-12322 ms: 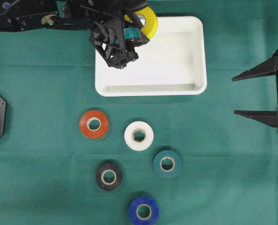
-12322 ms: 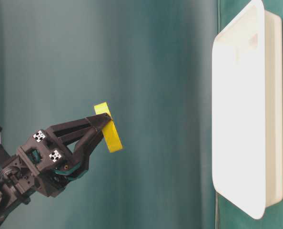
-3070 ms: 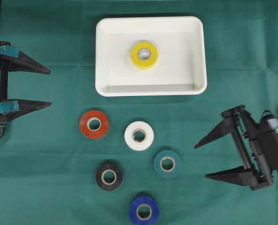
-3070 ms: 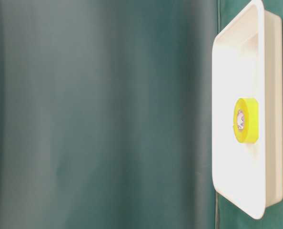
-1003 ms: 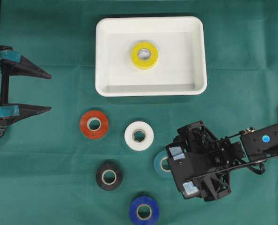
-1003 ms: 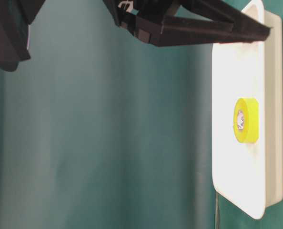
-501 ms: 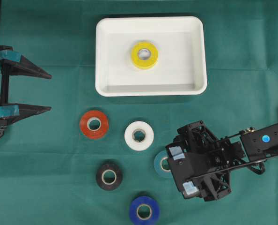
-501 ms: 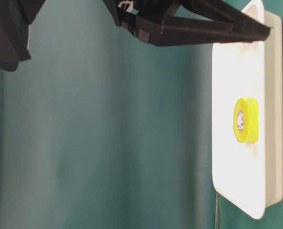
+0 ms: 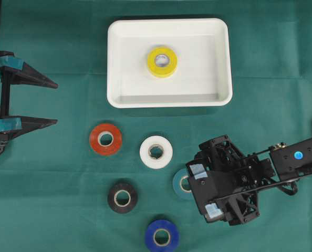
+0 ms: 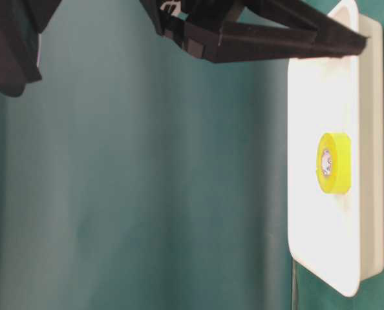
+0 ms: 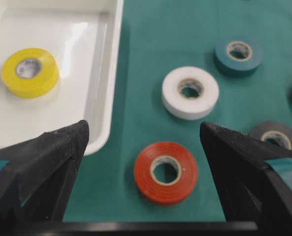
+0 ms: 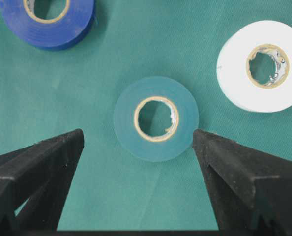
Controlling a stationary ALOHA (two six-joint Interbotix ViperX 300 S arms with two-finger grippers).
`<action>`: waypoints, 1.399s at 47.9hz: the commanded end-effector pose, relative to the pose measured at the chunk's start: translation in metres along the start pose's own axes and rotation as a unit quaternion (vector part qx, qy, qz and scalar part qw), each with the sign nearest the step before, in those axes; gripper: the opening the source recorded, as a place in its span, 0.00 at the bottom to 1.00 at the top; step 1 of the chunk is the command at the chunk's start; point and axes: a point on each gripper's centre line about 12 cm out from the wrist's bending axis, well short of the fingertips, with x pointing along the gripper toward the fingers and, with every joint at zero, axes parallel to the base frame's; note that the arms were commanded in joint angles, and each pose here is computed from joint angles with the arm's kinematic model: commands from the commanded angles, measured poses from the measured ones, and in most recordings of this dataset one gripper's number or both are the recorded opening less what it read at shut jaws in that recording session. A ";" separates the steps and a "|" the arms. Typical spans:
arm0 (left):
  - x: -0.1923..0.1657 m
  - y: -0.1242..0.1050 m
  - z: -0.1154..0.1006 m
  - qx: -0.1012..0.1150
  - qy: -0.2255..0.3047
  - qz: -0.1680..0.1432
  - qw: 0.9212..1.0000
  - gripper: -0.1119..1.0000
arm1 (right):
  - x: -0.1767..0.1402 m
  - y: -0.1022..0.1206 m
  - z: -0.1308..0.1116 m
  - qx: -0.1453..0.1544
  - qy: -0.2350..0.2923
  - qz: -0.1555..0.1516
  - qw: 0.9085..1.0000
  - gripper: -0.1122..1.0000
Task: Pick up the tape from a random location and place it into the white case.
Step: 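Lower the open right gripper over the teal roll's center hole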
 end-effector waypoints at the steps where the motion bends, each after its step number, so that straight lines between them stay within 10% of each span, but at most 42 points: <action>1: 0.000 -0.001 0.004 0.001 -0.005 -0.002 1.000 0.98 | -0.009 0.001 0.010 0.002 -0.020 0.002 1.000 0.92; 67: 0.000 -0.001 0.002 0.000 -0.002 -0.002 1.000 0.98 | 0.069 0.016 -0.014 0.021 -0.012 0.021 0.999 0.92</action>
